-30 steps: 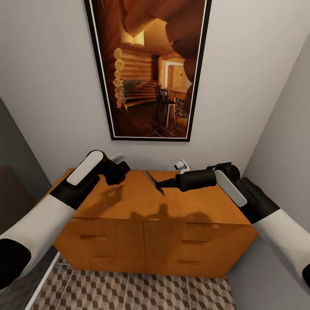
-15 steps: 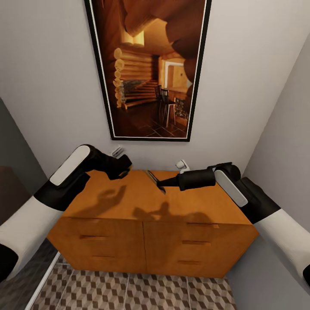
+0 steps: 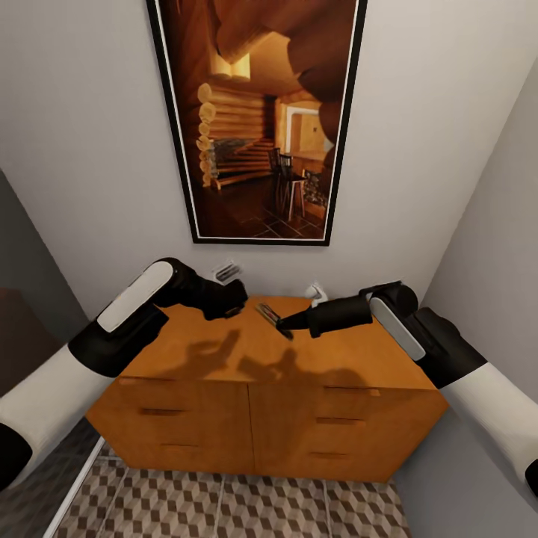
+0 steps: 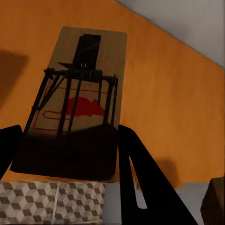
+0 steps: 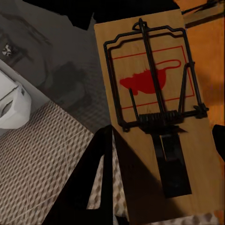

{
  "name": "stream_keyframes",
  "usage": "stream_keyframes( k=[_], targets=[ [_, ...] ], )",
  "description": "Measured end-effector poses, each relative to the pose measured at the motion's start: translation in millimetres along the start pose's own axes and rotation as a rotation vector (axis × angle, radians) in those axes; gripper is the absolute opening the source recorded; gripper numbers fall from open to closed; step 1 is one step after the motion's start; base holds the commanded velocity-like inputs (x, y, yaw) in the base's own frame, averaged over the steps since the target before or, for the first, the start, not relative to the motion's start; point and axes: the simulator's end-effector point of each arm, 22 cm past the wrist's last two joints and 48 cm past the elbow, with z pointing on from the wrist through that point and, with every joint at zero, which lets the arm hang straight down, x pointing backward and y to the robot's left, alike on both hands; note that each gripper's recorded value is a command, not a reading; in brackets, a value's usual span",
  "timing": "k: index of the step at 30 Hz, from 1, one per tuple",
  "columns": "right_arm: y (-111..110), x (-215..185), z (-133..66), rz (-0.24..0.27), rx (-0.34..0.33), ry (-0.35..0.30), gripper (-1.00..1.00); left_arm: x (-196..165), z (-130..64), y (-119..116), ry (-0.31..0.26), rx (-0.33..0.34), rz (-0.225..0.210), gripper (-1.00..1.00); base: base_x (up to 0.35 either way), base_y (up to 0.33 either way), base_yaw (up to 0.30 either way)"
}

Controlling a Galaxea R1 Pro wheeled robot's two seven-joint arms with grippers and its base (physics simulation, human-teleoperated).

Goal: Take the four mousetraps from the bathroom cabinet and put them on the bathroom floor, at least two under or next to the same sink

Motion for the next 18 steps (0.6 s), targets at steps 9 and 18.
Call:
stream_keyframes(
  k=[9, 18],
  targets=[
    [-24.6, 11.9, -5.5, -0.039, 0.104, 0.054, -1.00, 31.6, 15.4, -10.4, 0.044, 0.028, 0.084, -1.00, 0.000, 0.000, 0.000],
    [-53.8, 23.5, -24.9, -0.063, 0.216, 0.099, -1.00, 51.6, 23.7, -10.8, 0.073, 0.015, 0.132, -1.00, 0.000, 0.000, 0.000]
  ],
)
